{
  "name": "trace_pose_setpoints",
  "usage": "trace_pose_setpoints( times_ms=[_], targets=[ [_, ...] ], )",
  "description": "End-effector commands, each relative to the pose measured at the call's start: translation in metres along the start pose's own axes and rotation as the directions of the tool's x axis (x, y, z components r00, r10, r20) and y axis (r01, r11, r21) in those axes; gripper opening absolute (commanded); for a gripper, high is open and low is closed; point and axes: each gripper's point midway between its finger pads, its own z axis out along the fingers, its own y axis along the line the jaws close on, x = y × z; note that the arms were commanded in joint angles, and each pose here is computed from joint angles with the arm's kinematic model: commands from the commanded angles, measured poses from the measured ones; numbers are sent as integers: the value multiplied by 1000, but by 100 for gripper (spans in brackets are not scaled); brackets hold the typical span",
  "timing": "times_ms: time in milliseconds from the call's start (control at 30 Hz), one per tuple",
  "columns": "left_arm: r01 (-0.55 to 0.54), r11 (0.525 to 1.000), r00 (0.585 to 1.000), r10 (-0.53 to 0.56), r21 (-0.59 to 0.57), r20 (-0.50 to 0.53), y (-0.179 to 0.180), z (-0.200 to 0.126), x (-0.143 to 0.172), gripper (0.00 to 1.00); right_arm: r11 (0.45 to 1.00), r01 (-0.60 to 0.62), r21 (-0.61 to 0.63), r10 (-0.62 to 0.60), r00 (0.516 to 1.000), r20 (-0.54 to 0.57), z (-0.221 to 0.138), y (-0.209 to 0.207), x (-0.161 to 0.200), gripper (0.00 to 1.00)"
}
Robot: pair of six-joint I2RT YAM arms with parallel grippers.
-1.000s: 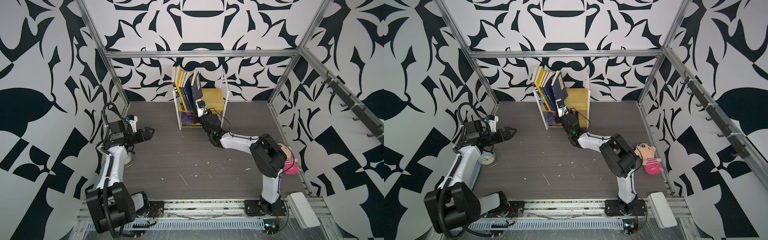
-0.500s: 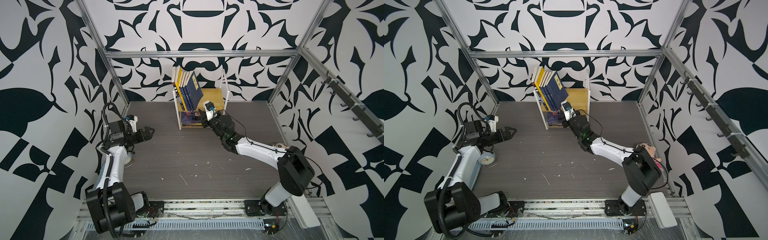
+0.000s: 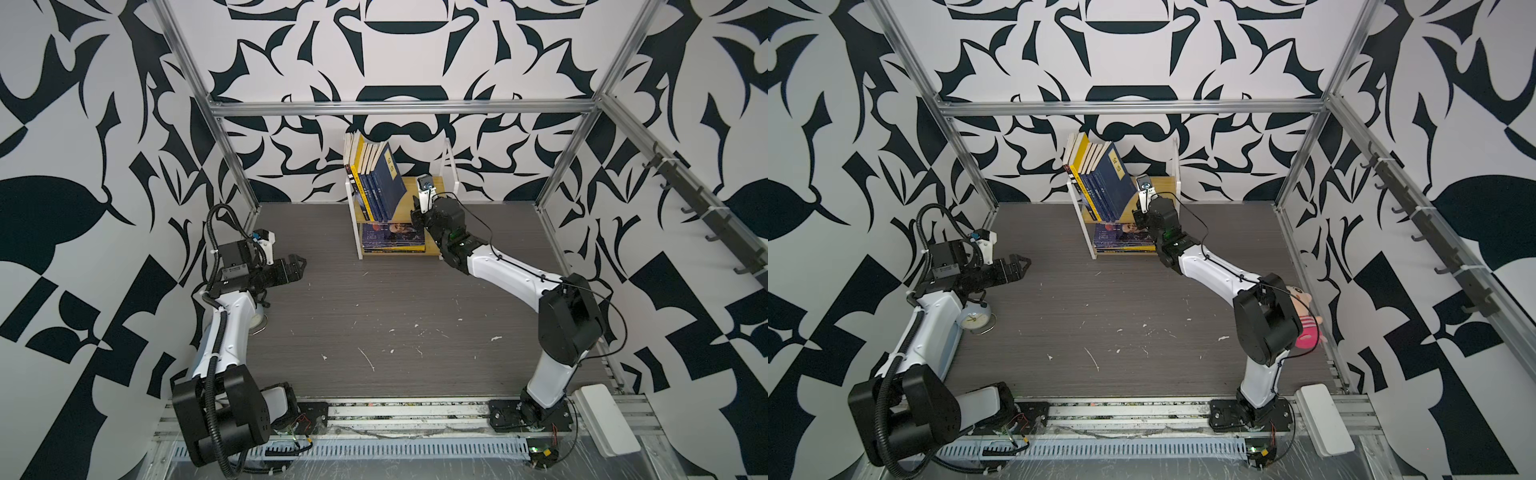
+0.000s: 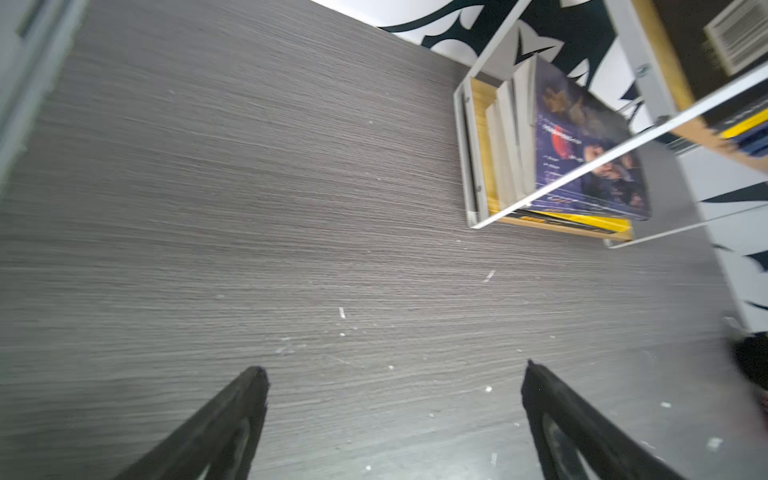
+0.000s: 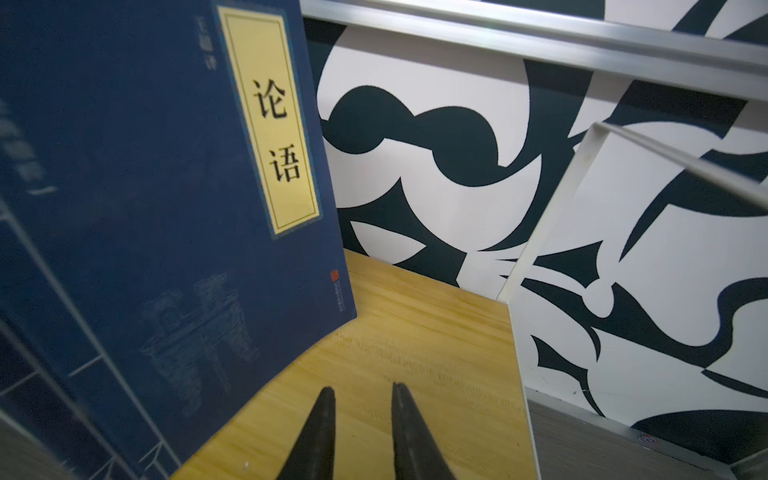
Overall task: Stacking books/files
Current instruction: Reset both arms
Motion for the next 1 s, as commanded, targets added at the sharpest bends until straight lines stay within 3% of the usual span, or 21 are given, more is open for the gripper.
trace_pose_setpoints(
  times_ms=[0, 100, 200, 267, 400, 467, 667, 833, 967],
  targets=[
    [-115, 987, 989, 124, -111, 81, 20, 9, -8, 100, 996, -73, -48, 78, 992, 97, -48, -7, -49, 37],
    [-127, 985, 980, 143, -114, 142, 27, 24, -3, 100, 995, -81, -61, 84, 995, 59, -77, -11, -33, 55],
    [-147, 984, 960, 167, -103, 225, 28, 35, 0, 100, 993, -73, -95, 76, 997, 22, -106, -11, -14, 86],
    [-142, 985, 947, 165, -102, 275, 31, 41, 3, 100, 997, -63, -44, 63, 998, -9, -123, -24, 3, 99],
    [-96, 992, 938, 117, -79, 327, 32, 47, 6, 100, 999, -43, 17, 44, 996, -75, -148, -44, 41, 100],
    [-96, 994, 912, 109, -52, 395, 28, 46, 8, 100, 997, -44, 58, 50, 992, -112, -159, -58, 62, 100],
    [-181, 983, 889, 183, -45, 421, 18, 58, 35, 100, 974, -32, 223, 74, 980, -184, -184, -109, 124, 99],
    [-217, 972, 861, 236, -93, 450, 15, 68, 45, 100, 916, -18, 401, 95, 981, -171, -206, -164, 166, 100],
    [-108, 978, 919, 166, -177, 357, 40, 79, 41, 100, 882, -39, 469, 119, 983, -142, -206, -188, 182, 98]
  ],
)
